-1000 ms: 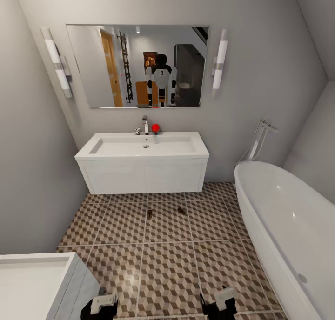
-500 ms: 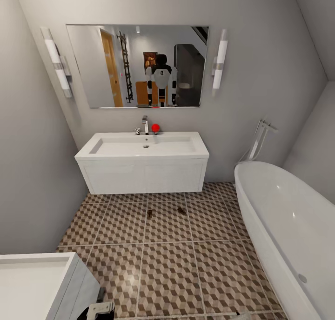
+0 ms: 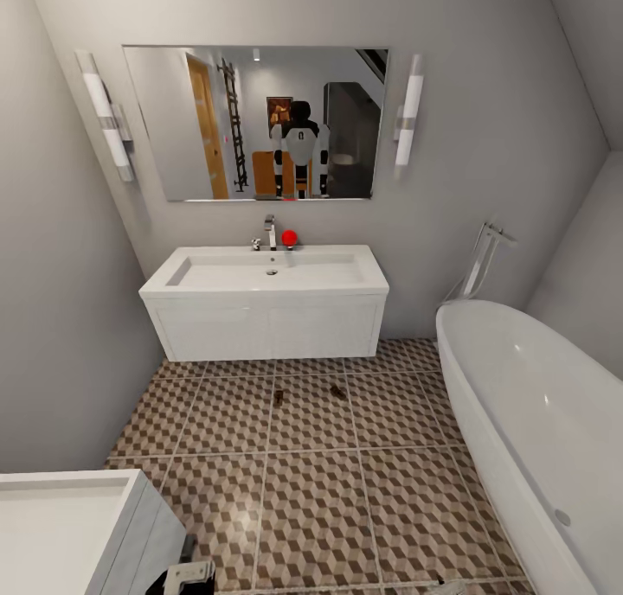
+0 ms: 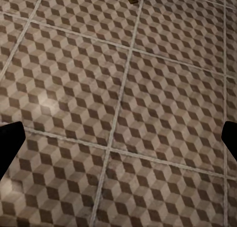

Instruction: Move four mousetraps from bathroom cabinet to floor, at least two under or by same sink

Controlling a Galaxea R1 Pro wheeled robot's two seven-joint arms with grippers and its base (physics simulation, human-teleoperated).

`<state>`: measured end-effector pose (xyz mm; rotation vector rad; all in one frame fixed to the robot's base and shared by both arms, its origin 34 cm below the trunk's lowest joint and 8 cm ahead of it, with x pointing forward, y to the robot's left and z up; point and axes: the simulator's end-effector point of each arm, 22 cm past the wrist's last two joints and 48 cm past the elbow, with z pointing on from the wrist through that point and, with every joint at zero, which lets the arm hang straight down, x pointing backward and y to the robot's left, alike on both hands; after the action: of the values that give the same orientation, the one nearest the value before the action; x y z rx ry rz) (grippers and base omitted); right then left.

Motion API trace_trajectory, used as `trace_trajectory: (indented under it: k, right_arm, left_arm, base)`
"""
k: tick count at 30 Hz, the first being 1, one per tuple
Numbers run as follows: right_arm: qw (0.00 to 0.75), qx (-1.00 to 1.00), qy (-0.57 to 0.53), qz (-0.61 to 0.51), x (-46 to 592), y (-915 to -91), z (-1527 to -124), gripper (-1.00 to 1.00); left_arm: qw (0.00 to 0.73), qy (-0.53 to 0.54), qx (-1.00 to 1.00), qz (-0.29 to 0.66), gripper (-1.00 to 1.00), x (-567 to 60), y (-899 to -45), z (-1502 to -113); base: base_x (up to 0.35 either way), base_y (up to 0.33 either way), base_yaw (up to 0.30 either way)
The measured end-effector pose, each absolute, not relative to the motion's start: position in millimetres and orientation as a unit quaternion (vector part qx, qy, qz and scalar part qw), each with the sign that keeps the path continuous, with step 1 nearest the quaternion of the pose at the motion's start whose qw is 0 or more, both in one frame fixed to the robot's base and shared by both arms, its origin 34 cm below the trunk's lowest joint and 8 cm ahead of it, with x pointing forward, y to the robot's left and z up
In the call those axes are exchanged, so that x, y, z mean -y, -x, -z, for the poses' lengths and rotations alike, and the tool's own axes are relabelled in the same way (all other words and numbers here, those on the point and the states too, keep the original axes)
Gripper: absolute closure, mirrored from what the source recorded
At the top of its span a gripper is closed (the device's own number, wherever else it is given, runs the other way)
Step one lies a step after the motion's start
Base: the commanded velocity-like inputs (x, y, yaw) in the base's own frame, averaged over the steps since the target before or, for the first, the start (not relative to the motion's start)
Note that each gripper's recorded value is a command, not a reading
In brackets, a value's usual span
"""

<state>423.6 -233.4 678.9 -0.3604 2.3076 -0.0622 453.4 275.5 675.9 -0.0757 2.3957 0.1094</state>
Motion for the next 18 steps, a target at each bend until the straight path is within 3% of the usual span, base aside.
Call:
trace_trajectory:
  k: [18]
  right_arm:
    - [0.432,-0.891,0.139,0.020,223.2,-457.2,-697.5,-1.00]
  left_arm:
    - [0.364,0.031,-0.930,-0.042,-1.00,-275.4,-454.5,-676.5]
  base:
    - [0.000,0.000,0.000]
